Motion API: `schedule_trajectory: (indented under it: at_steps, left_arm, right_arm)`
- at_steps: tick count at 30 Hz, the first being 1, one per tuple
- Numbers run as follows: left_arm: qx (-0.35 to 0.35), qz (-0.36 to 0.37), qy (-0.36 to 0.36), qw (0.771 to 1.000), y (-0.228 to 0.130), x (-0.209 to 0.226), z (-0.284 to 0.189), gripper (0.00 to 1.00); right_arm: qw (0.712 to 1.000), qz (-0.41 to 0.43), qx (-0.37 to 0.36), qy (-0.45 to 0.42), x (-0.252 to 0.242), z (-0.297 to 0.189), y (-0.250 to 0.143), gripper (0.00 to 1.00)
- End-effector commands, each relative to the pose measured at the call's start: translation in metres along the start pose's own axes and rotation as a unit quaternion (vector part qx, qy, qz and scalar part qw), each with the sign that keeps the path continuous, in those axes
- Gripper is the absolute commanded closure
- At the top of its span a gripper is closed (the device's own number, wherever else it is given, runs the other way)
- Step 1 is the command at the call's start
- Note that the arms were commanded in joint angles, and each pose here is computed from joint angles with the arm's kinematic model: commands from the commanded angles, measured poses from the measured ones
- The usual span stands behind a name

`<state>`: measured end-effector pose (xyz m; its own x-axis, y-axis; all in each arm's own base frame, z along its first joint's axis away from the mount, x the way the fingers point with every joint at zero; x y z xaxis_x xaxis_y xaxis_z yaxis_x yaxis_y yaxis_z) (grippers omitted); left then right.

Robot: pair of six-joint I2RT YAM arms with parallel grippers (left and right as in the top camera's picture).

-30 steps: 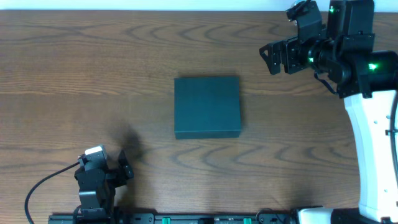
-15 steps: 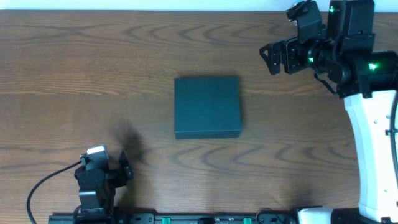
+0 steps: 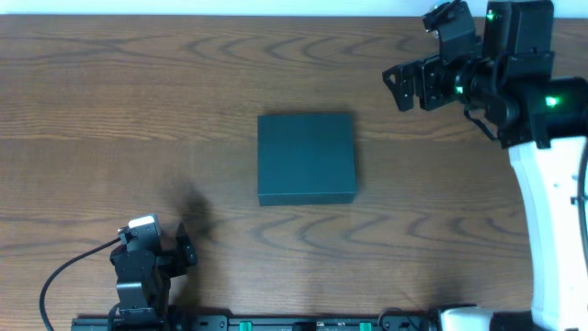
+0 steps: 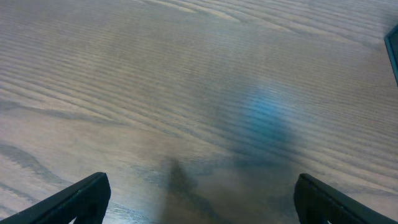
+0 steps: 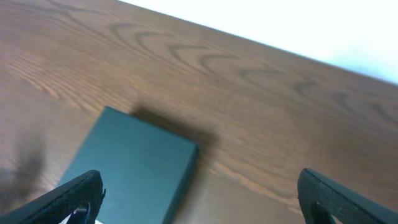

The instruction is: Pack container

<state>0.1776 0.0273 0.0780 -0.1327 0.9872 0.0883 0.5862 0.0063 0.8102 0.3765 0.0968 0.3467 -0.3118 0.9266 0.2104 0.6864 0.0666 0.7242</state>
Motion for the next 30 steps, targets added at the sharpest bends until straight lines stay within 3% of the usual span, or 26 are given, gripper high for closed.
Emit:
schedule_trajectory:
  at_steps: [1,6,10,14,22,30]
  left_arm:
    - [0.005,0.005,0.005,1.000,-0.004,0.001,0.002,0.05]
    - [0.005,0.005,0.005,1.000,-0.004,0.002,0.002,0.05]
    - [0.005,0.005,0.005,1.000,-0.004,0.001,0.002,0.05]
    - [0.005,0.005,0.005,1.000,-0.004,0.001,0.002,0.05]
    - [0.005,0.005,0.005,1.000,-0.004,0.002,0.002,0.05]
    - [0.005,0.005,0.005,1.000,-0.004,0.001,0.002,0.05]
  right_arm:
    - [0.998,-0.033,-0.050,0.020,0.030,-0.046,0.004,0.01]
    - [0.992,-0.071,-0.103,0.012,0.047,-0.099,-0.026,0.01]
    - [0.984,-0.105,-0.146,-0.006,0.040,-0.108,-0.071,0.01]
    - [0.974,-0.110,-0.197,-0.014,0.027,-0.093,-0.121,0.01]
    - [0.976,-0.013,-0.214,-0.042,-0.014,-0.044,-0.210,0.01]
    - [0.976,0.008,-0.211,-0.051,-0.030,-0.012,-0.260,0.01]
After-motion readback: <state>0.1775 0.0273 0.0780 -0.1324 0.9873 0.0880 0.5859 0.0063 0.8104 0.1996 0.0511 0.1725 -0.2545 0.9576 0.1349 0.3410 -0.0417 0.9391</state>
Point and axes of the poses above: each gripper's point midway between its finger pads, its own z axis out along the fingers, its own x axis along the line the jaws close on, y = z × x, the point moved 1 cm from there along -z, back along the fingers, and after that the axes turned 9 degrees about z, right-handed, at the moved point
